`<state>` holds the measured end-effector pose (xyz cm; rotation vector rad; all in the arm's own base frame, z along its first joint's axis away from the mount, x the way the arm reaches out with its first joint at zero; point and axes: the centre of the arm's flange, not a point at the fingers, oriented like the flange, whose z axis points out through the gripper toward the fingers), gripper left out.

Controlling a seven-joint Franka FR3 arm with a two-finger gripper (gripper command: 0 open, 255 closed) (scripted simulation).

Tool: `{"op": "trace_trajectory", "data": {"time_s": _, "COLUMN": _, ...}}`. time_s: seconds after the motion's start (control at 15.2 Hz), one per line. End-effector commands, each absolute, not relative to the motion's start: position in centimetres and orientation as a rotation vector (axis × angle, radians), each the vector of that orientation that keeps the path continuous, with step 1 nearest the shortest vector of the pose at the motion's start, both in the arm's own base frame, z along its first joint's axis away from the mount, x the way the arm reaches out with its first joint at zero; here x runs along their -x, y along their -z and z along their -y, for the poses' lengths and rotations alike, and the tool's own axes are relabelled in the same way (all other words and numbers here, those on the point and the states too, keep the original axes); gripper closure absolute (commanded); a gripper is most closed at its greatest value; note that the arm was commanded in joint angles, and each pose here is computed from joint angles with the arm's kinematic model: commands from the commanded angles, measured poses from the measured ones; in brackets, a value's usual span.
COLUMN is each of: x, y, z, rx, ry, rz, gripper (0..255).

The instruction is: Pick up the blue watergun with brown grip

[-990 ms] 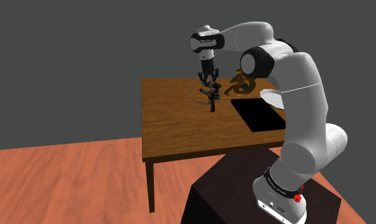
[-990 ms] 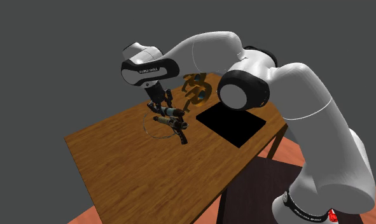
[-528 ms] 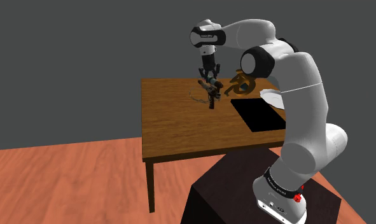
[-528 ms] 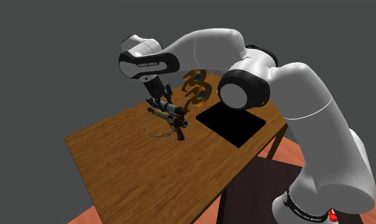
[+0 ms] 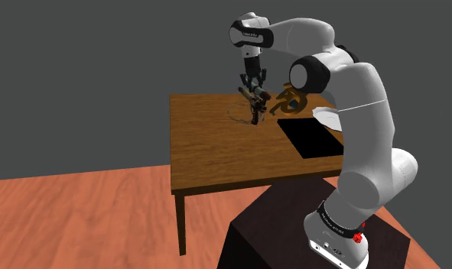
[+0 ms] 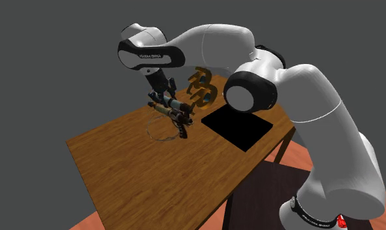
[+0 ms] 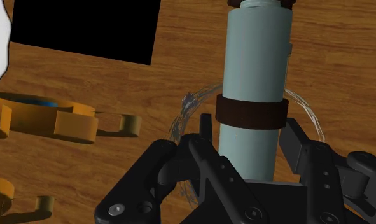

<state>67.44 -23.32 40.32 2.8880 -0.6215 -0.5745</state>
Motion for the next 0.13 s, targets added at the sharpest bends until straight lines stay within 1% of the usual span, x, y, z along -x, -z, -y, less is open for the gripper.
{"op": "trace_trajectory", "data": {"time_s": 0.0, "x": -67.39, "y": -40.99, "z": 23.39, "rx": -2.888, "ry": 0.574, "rz": 0.622, "gripper": 255}}
{"op": "trace_trajectory", "data": {"time_s": 0.07, "x": -67.4, "y": -40.99, "z": 23.39, "rx": -2.888, "ry": 0.574, "rz": 0.622, "gripper": 255}}
